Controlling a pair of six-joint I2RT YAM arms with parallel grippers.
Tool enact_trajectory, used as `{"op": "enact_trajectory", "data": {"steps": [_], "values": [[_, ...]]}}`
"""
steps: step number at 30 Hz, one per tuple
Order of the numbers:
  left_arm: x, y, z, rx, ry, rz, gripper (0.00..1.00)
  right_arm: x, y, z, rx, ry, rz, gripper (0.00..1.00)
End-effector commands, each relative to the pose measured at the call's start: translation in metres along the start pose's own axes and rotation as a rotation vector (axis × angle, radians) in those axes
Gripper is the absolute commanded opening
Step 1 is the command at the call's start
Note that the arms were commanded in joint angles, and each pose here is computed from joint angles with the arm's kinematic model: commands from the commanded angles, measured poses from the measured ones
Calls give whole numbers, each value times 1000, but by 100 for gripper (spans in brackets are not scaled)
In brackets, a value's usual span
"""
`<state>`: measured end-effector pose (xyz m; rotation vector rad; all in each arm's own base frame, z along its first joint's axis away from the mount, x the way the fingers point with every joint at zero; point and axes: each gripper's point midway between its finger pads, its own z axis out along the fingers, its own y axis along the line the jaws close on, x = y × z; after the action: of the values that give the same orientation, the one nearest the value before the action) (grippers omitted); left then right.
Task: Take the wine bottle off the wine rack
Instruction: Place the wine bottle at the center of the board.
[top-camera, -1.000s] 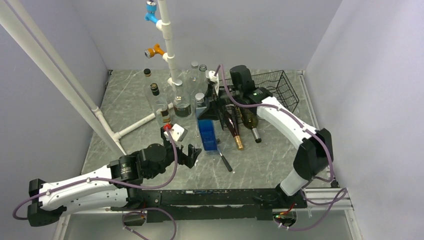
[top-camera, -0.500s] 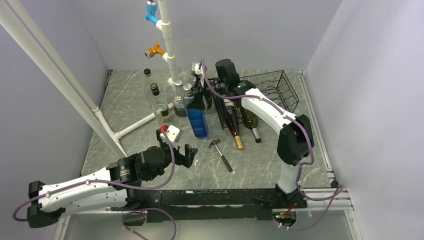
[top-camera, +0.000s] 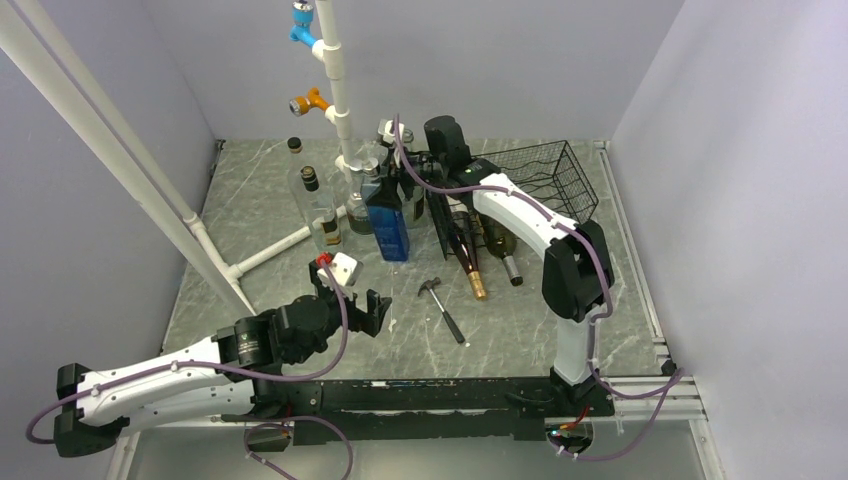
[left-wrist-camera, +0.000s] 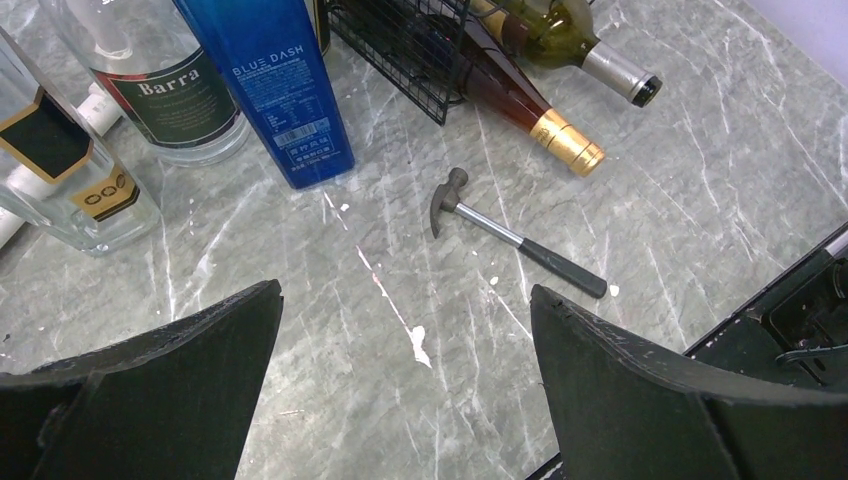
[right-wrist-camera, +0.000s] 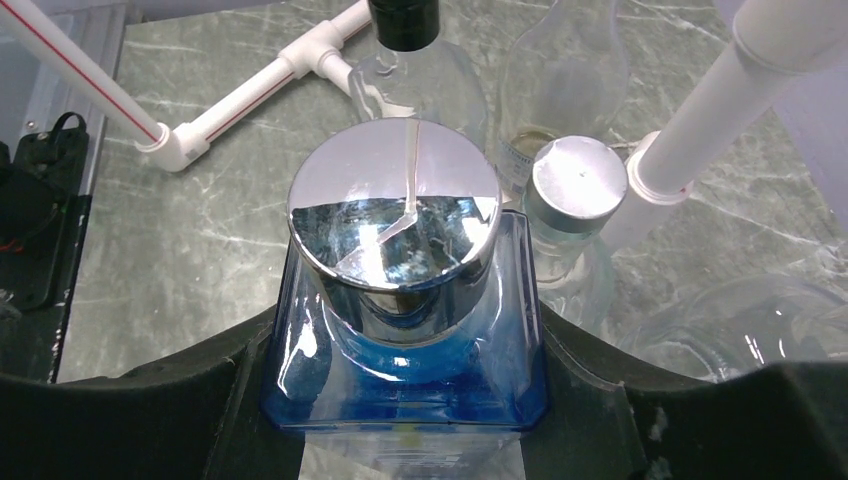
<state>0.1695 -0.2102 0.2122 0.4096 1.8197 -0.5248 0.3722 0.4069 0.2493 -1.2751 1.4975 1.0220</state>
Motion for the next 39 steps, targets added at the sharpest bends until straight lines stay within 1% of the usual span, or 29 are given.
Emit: {"op": "enact_trajectory", "data": {"steps": [1, 8, 15, 24, 32, 39], "values": [[-10, 2, 1, -15, -41, -32, 99, -90, -6, -9, 32, -220, -189, 8], [-8, 2, 0, -14, -41, -44, 99, -78, -12, -2, 36, -203, -156, 12], [-7, 4, -2, -10, -52, -52, 99, -62, 5, -6, -24, -165, -139, 20], [-5, 3, -2, 3, -58, -63, 99, -45, 17, -16, -23, -112, -112, 43], [-6, -2, -2, 26, -59, -76, 99, -48, 18, -23, 3, -99, -89, 66], [-7, -4, -3, 40, -63, -83, 99, -50, 18, -29, 20, -90, -80, 83]]}}
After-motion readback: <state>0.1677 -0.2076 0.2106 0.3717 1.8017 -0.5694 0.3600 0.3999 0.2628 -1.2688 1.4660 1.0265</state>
